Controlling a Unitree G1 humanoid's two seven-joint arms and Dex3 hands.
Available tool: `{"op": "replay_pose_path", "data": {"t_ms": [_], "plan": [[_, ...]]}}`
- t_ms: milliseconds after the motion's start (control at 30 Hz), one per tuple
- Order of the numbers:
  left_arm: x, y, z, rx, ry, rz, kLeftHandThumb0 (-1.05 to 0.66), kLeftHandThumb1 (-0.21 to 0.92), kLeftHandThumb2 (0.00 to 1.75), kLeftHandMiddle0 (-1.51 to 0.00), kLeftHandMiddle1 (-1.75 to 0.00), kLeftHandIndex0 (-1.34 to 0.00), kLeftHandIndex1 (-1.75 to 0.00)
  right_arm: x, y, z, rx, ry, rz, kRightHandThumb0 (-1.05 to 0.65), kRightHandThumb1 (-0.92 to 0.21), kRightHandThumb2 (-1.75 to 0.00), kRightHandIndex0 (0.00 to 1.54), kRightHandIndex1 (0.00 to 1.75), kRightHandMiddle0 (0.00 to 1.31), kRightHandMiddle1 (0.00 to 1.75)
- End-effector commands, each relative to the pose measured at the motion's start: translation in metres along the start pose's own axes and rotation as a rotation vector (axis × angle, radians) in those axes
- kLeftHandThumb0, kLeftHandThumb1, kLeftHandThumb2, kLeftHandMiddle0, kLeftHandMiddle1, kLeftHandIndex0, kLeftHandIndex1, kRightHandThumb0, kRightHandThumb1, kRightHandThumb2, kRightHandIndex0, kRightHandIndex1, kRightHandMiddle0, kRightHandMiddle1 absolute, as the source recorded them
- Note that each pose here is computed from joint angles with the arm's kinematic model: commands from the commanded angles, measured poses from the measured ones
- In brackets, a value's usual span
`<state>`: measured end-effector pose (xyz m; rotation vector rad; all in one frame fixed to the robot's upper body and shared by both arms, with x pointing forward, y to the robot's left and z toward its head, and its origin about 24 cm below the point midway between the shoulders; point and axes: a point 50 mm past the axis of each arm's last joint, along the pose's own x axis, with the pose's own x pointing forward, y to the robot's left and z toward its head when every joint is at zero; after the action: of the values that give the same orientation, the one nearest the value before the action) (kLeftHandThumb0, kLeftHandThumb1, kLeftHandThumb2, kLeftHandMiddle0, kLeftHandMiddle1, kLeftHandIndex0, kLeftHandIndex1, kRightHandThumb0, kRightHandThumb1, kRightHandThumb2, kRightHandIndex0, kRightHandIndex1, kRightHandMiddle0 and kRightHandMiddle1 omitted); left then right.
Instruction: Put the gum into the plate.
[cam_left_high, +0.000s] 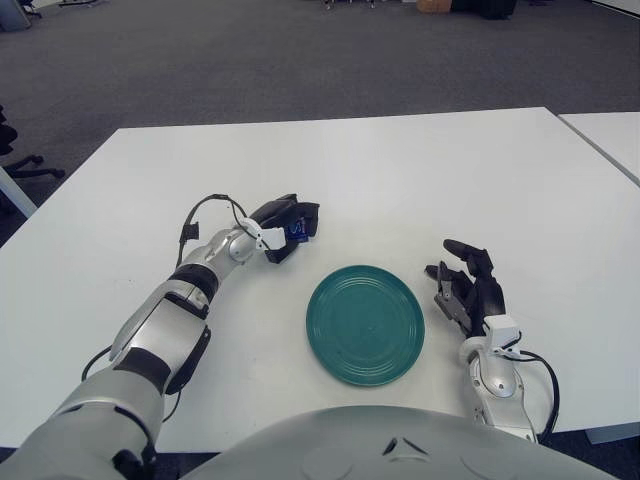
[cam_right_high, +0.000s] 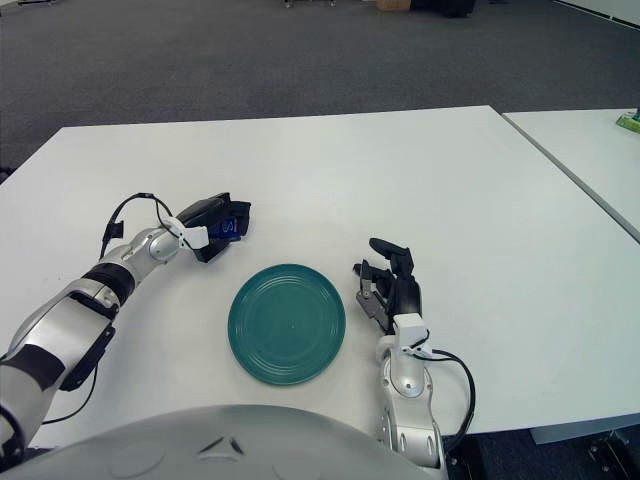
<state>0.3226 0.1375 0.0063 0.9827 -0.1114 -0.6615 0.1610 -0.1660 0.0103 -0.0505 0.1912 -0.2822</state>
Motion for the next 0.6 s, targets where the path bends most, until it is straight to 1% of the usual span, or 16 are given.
{"op": "replay_pose_path", "data": {"t_ms": [0, 100, 300, 367, 500, 567], "plan": [[-0.008, -0.012, -0.009, 0.008, 0.042, -0.038, 0.0, -0.02, 1.69, -0.78, -1.73, -0.72, -1.74, -0.006, -0.004, -0.018, -0.02, 0.103, -0.012, -0.44, -0.92, -0.69, 0.53, 0.8, 0.13, 1.0], [-0.007, -0.003, -0.007, 0.017, 0.022, -0.01, 0.0, -0.02, 1.69, -0.8, -1.7, -0.72, -1.75, -0.006, -0.005, -0.018, -0.019, 0.101, -0.013, -0.44, -0.92, -0.69, 0.54, 0.81, 0.13, 1.0], [-0.007, 0.028, 0.007, 0.017, -0.061, 0.076, 0.0, -0.04, 1.7, -0.83, -1.67, -0.72, -1.75, -0.006, -0.005, -0.018, -0.02, 0.098, -0.01, -0.44, -0.92, -0.69, 0.53, 0.82, 0.13, 1.0], [-0.008, 0.034, 0.011, 0.015, -0.078, 0.091, 0.0, -0.05, 1.69, -0.84, -1.65, -0.73, -1.75, -0.006, -0.005, -0.018, -0.021, 0.097, -0.009, -0.45, -0.92, -0.7, 0.53, 0.82, 0.12, 1.0], [-0.013, 0.052, 0.032, -0.008, -0.172, 0.154, 0.0, -0.05, 1.68, -0.87, -1.61, -0.73, -1.75, -0.008, -0.003, -0.018, -0.025, 0.099, -0.004, -0.47, -0.92, -0.71, 0.51, 0.81, 0.12, 1.0], [-0.015, 0.055, 0.037, -0.016, -0.189, 0.162, 0.0, -0.05, 1.67, -0.89, -1.57, -0.73, -1.75, -0.008, -0.003, -0.018, -0.026, 0.1, 0.0, -0.48, -0.92, -0.72, 0.5, 0.8, 0.11, 1.0]]}}
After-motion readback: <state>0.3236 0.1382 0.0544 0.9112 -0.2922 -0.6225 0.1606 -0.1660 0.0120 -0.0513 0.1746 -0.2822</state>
